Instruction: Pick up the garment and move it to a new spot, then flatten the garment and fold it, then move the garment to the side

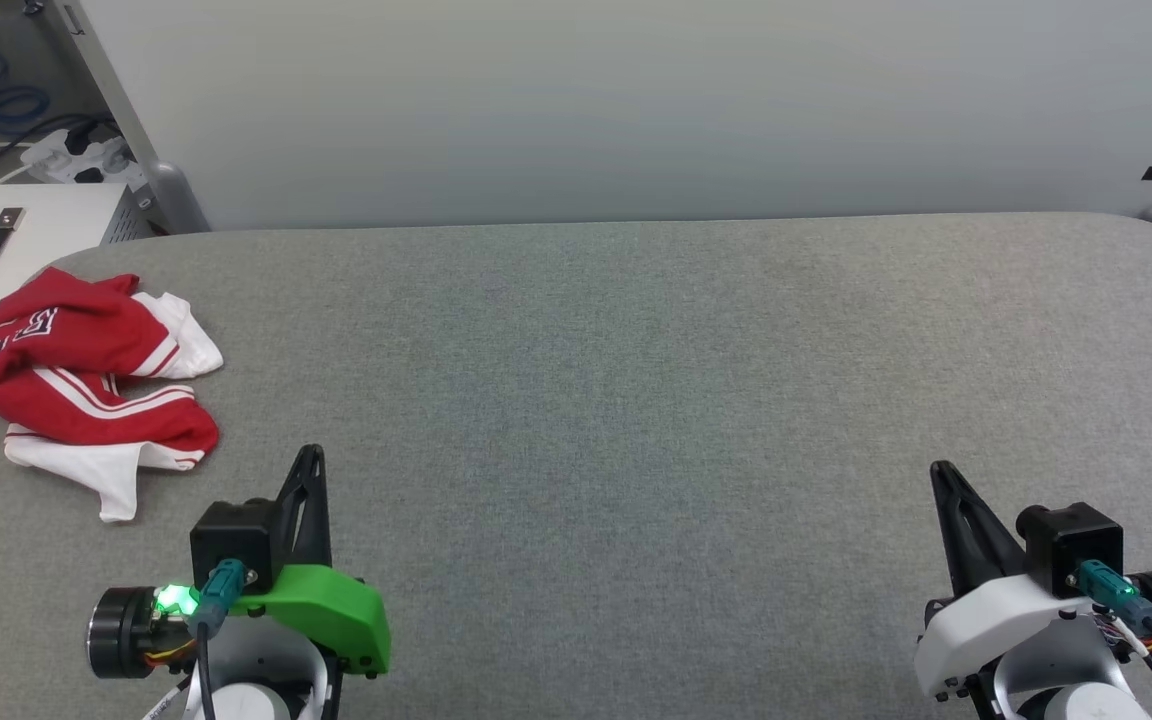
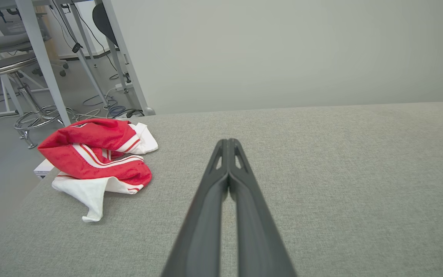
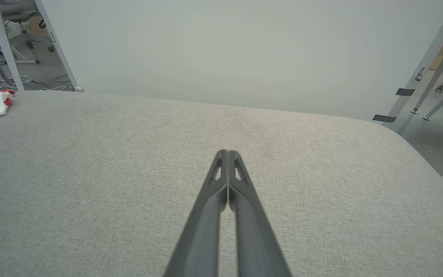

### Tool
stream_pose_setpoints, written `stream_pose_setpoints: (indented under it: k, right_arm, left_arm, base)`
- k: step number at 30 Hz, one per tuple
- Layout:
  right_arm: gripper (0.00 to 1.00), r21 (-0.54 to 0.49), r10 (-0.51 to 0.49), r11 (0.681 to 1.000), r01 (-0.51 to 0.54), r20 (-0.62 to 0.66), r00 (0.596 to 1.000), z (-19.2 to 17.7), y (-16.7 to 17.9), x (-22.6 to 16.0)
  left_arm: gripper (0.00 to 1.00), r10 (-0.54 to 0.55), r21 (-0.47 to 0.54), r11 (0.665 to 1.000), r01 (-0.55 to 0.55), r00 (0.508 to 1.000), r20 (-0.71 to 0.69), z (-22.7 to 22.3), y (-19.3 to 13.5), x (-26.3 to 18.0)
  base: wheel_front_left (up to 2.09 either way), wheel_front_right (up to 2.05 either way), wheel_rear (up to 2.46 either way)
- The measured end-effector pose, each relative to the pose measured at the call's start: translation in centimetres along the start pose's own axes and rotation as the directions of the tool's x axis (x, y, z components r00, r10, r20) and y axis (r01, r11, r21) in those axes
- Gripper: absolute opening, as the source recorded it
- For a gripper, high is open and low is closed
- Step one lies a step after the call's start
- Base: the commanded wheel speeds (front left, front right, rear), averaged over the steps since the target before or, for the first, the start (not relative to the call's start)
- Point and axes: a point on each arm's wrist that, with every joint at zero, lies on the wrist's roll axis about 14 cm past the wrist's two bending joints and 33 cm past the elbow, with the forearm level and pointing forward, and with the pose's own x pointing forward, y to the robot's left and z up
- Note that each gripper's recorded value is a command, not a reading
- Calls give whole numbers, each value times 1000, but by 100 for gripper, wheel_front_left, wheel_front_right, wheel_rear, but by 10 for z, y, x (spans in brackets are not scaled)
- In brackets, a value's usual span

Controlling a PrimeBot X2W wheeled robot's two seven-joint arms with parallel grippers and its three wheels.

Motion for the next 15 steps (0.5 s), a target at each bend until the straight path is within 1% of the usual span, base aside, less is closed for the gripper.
stream_pose_setpoints:
  k: [15]
  right_arm:
    - [0, 0, 0, 1000, 0, 0, 1000, 0, 0, 0]
  left_arm:
    - [0, 0, 0, 1000, 0, 1000, 0, 0, 0, 0]
  base:
    - [0, 0, 0]
